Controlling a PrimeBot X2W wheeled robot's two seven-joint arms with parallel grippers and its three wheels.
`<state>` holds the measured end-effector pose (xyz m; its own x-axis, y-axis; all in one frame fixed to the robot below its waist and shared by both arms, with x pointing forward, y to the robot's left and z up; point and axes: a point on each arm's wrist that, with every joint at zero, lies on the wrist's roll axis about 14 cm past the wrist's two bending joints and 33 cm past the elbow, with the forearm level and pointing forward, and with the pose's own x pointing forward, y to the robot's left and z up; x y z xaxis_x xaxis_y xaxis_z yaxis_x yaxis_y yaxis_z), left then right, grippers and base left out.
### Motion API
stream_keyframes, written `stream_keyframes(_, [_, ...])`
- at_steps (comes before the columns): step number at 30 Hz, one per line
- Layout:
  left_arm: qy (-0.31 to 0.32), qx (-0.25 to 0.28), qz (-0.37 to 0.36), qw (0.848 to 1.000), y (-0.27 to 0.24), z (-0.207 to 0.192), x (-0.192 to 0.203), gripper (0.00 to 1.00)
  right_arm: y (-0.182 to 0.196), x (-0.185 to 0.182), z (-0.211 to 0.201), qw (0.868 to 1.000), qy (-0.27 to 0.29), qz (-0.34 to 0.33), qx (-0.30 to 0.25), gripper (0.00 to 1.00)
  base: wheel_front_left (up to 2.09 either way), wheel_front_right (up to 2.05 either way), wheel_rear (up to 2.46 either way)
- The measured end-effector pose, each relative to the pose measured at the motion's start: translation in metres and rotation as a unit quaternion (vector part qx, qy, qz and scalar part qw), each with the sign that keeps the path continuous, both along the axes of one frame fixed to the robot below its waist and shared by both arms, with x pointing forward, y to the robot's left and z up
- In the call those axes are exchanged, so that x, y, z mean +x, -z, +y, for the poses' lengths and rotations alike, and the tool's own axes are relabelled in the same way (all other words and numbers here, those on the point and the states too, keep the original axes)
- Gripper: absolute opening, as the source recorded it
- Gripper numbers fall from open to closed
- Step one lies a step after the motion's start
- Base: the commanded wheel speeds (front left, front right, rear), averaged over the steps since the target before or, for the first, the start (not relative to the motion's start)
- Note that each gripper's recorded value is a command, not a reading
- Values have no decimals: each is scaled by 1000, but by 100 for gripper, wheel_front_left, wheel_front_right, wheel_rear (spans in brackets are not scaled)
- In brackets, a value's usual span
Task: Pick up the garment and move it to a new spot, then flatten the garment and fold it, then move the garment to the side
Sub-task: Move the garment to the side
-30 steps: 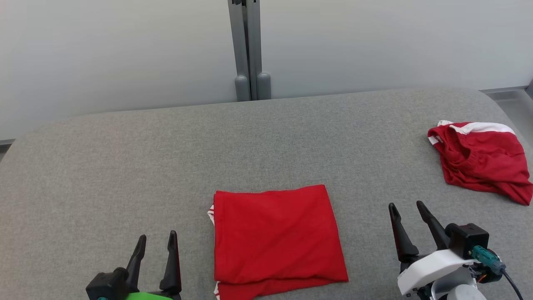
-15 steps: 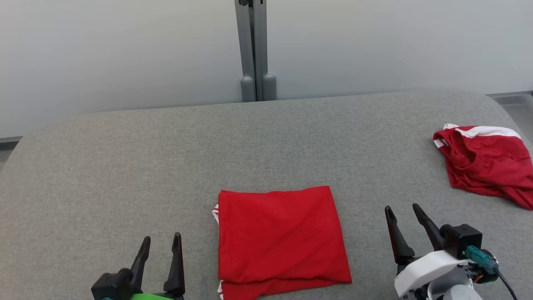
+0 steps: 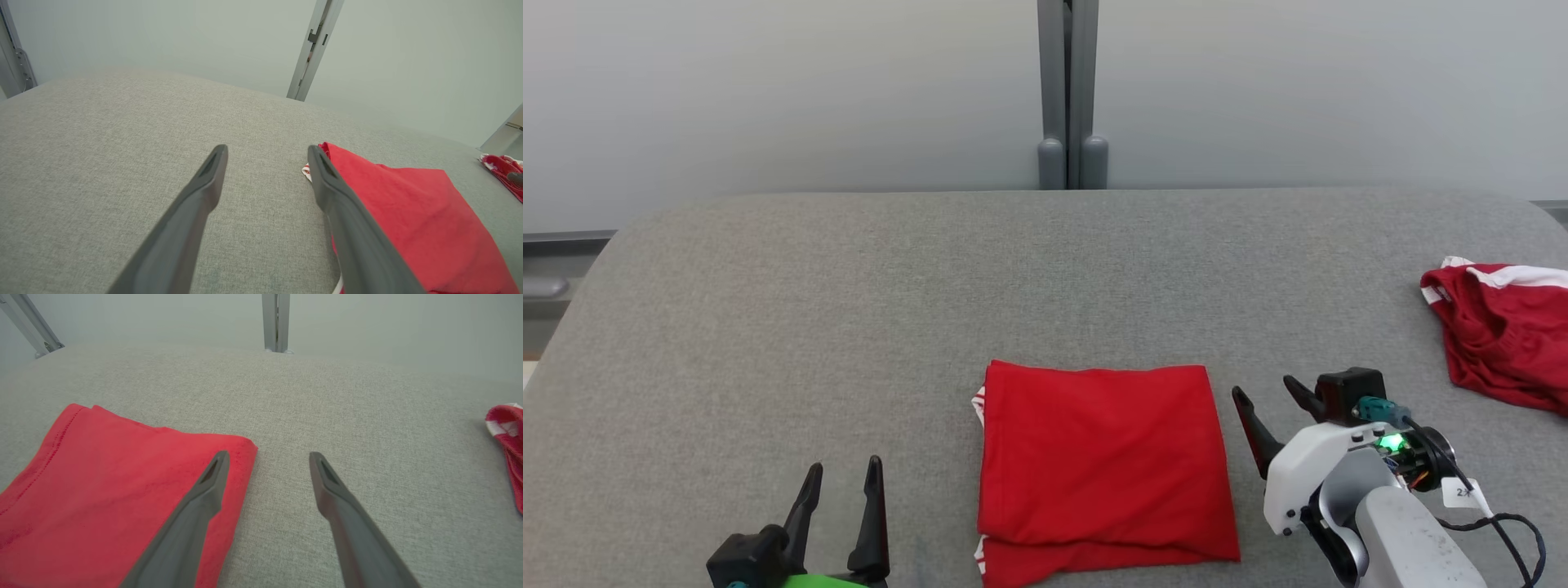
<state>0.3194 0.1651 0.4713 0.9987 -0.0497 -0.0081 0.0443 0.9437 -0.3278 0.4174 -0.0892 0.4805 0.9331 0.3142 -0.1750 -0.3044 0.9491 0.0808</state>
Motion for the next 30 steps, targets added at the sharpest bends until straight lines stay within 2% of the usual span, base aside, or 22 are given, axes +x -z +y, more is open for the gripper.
stream_keyframes(8, [-29,-1,10,1000,6,16,-9,100,58,-11,23,991,-37,129,-27,100,0,0,0])
stream_keyframes(20, [-55,-1,23,998,12,31,-10,100,81,-9,60,978,-90,188,-24,100,0,0,0])
stream_keyframes(21, [-54,-1,24,998,13,31,-9,100,82,-8,63,977,-94,190,-26,88,0,0,0])
stream_keyframes(22, [-52,-1,26,998,14,30,-8,100,82,-7,64,977,-96,191,-27,58,0,0,0])
stream_keyframes(24, [-48,-2,27,998,14,27,-6,100,81,-4,66,976,-100,190,-27,28,0,0,0])
stream_keyframes(25, [-46,-3,26,999,14,26,-4,100,80,-1,67,977,-100,187,-26,16,0,0,0])
stream_keyframes(27, [-41,-4,25,999,13,23,-1,100,75,4,67,979,-98,178,-24,0,0,0,0])
stream_keyframes(29, [-34,-5,26,999,13,19,2,100,68,11,64,981,-93,166,-25,0,0,0,0])
stream_keyframes(30, [-18,-5,23,1000,12,10,10,100,54,27,49,986,-75,141,-38,0,0,0,0])
